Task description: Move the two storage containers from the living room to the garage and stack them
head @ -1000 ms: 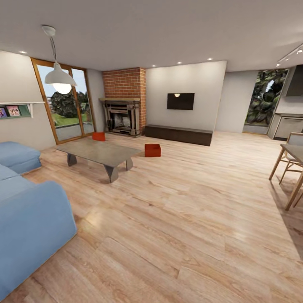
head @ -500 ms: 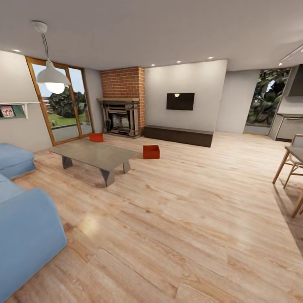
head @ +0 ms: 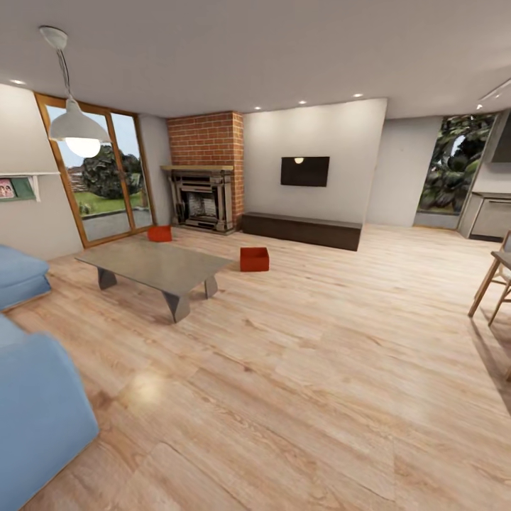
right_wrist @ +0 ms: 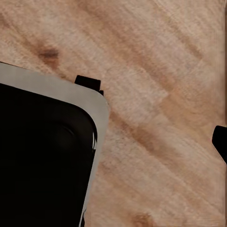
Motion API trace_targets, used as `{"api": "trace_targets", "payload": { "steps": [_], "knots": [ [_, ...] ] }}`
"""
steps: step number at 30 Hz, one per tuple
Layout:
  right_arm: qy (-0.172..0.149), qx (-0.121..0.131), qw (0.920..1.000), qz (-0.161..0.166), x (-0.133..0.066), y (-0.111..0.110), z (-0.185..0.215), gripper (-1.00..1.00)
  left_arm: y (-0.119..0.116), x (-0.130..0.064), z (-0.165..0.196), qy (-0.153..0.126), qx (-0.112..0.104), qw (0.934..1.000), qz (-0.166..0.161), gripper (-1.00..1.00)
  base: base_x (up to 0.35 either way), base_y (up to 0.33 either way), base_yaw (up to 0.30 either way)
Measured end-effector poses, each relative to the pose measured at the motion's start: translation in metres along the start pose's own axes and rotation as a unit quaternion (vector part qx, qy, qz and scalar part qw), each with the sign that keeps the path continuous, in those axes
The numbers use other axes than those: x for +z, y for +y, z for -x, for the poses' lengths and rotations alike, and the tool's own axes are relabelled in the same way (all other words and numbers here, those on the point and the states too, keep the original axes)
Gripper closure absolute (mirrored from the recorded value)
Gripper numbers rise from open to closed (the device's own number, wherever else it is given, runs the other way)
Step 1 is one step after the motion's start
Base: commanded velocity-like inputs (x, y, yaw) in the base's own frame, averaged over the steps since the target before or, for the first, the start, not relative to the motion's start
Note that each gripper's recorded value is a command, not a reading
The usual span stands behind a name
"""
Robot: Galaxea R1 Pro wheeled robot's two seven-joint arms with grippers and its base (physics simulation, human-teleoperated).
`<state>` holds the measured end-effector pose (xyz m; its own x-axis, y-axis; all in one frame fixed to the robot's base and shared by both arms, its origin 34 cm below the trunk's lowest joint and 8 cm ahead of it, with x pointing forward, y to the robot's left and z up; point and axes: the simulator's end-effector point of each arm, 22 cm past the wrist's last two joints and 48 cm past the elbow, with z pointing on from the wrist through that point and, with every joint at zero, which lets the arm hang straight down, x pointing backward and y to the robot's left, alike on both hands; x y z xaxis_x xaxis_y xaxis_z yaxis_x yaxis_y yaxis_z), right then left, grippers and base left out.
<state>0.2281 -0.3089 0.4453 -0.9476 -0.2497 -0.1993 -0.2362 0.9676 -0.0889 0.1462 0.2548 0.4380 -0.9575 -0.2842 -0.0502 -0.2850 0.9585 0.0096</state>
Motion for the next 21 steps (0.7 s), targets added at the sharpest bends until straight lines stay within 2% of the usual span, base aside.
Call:
{"api": "trace_targets", "payload": {
  "steps": [21],
  "knots": [
    [-0.001,0.001,1.0000,-0.001,0.0000,-0.0002,0.0006,-1.00,0.0000,0.0000,-0.0005,0.001,0.000,1.0000,0.000,-1.00,0.317,-0.018,0.000]
  ]
}}
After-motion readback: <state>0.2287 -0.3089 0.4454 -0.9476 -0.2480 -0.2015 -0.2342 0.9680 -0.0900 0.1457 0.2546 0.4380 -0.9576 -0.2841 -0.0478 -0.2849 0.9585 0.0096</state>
